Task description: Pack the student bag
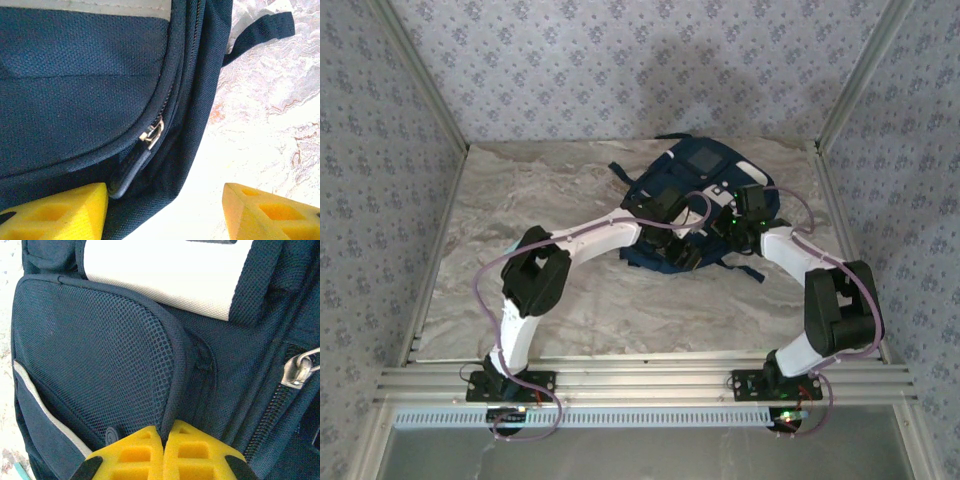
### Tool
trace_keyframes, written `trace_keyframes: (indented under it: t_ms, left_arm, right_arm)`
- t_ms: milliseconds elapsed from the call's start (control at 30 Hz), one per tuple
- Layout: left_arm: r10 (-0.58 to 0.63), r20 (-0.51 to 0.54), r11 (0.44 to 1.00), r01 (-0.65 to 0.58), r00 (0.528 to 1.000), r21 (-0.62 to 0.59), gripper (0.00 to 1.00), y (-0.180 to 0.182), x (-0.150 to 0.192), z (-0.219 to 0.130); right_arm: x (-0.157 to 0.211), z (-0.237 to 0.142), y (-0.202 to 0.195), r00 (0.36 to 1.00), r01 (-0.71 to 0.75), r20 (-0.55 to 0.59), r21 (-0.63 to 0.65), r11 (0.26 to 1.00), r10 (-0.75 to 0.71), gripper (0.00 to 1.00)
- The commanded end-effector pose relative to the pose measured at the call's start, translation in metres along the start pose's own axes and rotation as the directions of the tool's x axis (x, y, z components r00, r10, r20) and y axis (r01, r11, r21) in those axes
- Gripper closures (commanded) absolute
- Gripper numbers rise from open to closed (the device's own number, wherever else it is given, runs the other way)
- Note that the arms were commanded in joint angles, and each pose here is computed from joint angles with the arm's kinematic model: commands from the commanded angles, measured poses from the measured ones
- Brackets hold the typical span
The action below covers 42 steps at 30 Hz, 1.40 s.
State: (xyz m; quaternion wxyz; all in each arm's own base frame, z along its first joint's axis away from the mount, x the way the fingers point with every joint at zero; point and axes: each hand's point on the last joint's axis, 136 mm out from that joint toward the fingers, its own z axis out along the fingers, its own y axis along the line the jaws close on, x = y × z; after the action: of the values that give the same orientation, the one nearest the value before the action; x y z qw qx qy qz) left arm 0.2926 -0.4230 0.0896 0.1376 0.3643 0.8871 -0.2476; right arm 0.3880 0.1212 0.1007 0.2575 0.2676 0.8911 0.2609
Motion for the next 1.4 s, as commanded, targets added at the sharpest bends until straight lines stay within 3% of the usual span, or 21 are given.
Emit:
trace_keyframes:
  t_ms: [0, 267, 533, 700, 733, 1033, 1367]
  left_arm:
    - [-0.017, 0.002, 1.0, 0.017, 1.0, 0.0, 0.38, -0.001, -0.007, 0.004]
    - [0.005, 0.11, 0.996, 0.005, 0.994, -0.09, 0.4, 0.015, -0.037, 0.008]
    - [0.007, 0.039, 0.982, 0.0, 0.999, -0.191, 0.7, 0.039, -0.019, 0.022]
    - [-0.026, 0.06, 0.988, 0.035, 0.998, -0.151, 0.98, 0.035, -0.024, 0.016]
    - [-0.039, 0.073, 0.99, 0.049, 0.997, -0.131, 1.0, 0.032, -0.028, 0.011]
    - [-0.179, 0.141, 0.983, 0.17, 0.974, 0.075, 1.0, 0.022, -0.052, -0.036]
    - [-0.144, 0.078, 0.985, 0.151, 0.986, -0.084, 1.0, 0.067, -0.024, -0.047]
  right_arm:
    - [-0.012, -0.005, 0.037, 0.999, 0.023, 0.037, -0.105, 0.994, -0.019, 1.0]
    - [-0.007, -0.003, 0.041, 0.999, 0.022, 0.032, -0.12, 0.993, -0.018, 1.0]
    - [-0.007, -0.003, 0.042, 0.999, 0.024, 0.03, -0.126, 0.992, -0.02, 1.0]
    - [-0.006, -0.003, 0.041, 0.999, 0.033, 0.028, -0.117, 0.993, -0.03, 1.0]
    - [-0.005, -0.002, 0.038, 0.999, 0.036, 0.028, -0.107, 0.994, -0.033, 1.0]
    - [0.003, 0.005, 0.011, 0.998, 0.053, 0.034, -0.035, 0.998, -0.052, 1.0]
    - [-0.005, -0.001, -0.004, 0.993, 0.099, 0.061, 0.029, 0.995, -0.101, 1.0]
